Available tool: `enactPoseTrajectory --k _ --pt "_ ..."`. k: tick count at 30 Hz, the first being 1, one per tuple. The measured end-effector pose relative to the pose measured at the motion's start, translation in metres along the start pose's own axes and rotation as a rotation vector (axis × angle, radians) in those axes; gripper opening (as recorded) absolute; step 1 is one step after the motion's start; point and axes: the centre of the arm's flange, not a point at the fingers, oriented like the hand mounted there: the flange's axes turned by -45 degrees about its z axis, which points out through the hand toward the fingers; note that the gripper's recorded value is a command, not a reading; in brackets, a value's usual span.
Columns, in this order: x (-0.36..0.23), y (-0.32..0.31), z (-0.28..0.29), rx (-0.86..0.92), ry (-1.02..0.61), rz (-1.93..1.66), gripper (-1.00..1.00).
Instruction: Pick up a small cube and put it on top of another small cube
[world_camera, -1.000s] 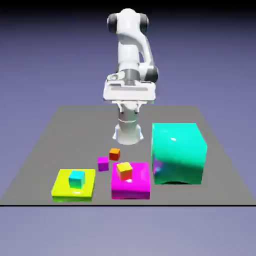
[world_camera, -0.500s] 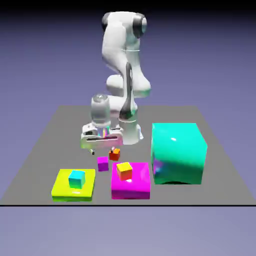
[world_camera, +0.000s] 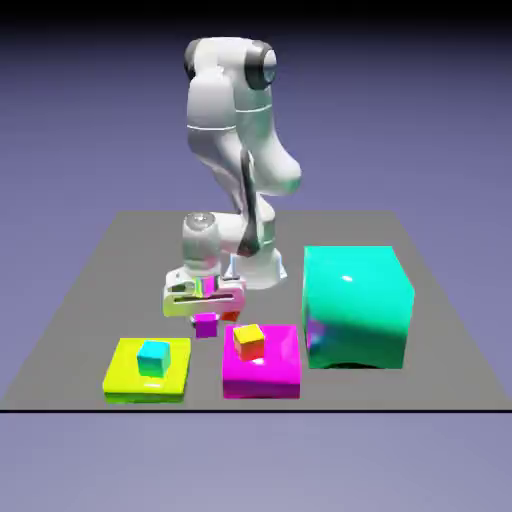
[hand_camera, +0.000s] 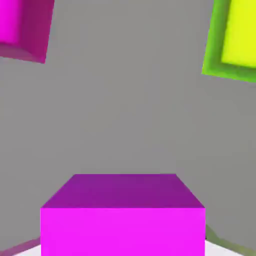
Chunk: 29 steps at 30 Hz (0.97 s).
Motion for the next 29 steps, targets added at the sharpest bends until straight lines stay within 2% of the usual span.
enactPoseTrajectory --k 5,13,21,22,26,27,29 --pt "-0.003 -0.002 -0.03 0.009 0.004 -0.002 -1.0" --pt "0.105 -0.025 -0.095 -0.001 0.006 -0.296 -1.0" --pt "0.19 -0.087 -0.18 -0.007 0.008 -0.584 -1.0" --pt "0.189 -0.082 -0.18 -0.007 0.008 -0.574 -1.0" --pt "0.191 -0.083 -0.116 -0.009 0.008 -0.577 -1.0" --pt "0.19 -0.083 -0.11 -0.009 0.008 -0.577 1.0" --pt "0.19 -0.083 -0.11 -0.01 0.008 -0.577 1.0"
